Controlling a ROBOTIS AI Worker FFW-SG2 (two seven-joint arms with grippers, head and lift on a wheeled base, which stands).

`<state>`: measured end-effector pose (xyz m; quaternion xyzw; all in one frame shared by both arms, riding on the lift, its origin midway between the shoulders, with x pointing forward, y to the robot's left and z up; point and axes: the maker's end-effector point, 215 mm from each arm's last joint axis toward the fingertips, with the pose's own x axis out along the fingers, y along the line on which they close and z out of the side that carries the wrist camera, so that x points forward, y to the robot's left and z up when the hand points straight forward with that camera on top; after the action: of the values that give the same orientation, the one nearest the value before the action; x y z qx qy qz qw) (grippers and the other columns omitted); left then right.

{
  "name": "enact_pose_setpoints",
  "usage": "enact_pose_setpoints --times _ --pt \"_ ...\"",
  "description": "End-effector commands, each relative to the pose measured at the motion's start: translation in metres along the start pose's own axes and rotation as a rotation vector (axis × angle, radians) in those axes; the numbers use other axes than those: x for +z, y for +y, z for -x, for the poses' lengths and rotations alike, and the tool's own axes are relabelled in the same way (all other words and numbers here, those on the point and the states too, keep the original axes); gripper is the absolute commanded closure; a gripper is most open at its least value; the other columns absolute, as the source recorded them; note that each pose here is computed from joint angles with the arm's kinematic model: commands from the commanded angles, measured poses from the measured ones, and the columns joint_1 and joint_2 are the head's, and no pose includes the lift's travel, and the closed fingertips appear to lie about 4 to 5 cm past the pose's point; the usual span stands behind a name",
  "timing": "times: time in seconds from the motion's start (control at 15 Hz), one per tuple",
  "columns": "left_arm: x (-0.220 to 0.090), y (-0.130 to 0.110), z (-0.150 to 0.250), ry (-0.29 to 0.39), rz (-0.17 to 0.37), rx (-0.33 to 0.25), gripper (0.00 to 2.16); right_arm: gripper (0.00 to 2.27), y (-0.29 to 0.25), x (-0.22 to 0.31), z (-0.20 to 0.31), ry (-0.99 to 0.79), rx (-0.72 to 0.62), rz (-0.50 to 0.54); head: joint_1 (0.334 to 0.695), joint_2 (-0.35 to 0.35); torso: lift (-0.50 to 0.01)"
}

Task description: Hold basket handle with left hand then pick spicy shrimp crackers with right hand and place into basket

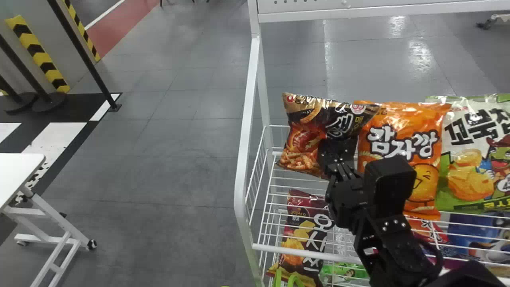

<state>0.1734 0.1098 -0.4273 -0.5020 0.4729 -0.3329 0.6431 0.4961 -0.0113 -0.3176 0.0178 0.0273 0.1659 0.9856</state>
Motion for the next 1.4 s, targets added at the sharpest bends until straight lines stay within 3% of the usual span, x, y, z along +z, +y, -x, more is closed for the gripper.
enact_pose_setpoints --times 0.0,0.53,1.07,1.33 --pt "-0.001 -0.003 -0.002 0.002 -0.011 0.003 1.90 1.86 -0.003 0.015 0.026 -0.010 0.020 -0.032 0.695 0.176 -0.037" --pt "-0.005 -0.008 -0.008 0.021 -0.033 0.013 1.89 1.86 -0.008 0.032 0.095 0.057 0.075 -0.067 0.695 0.112 -0.037" --pt "-0.006 -0.009 -0.008 0.022 -0.041 0.018 1.90 1.86 -0.020 0.000 0.173 0.367 0.096 -0.001 0.695 0.058 -0.037" --pt "-0.006 -0.008 -0.007 0.021 -0.035 0.017 1.90 1.86 -0.022 -0.017 0.204 0.492 0.125 -0.016 0.695 0.024 -0.037"
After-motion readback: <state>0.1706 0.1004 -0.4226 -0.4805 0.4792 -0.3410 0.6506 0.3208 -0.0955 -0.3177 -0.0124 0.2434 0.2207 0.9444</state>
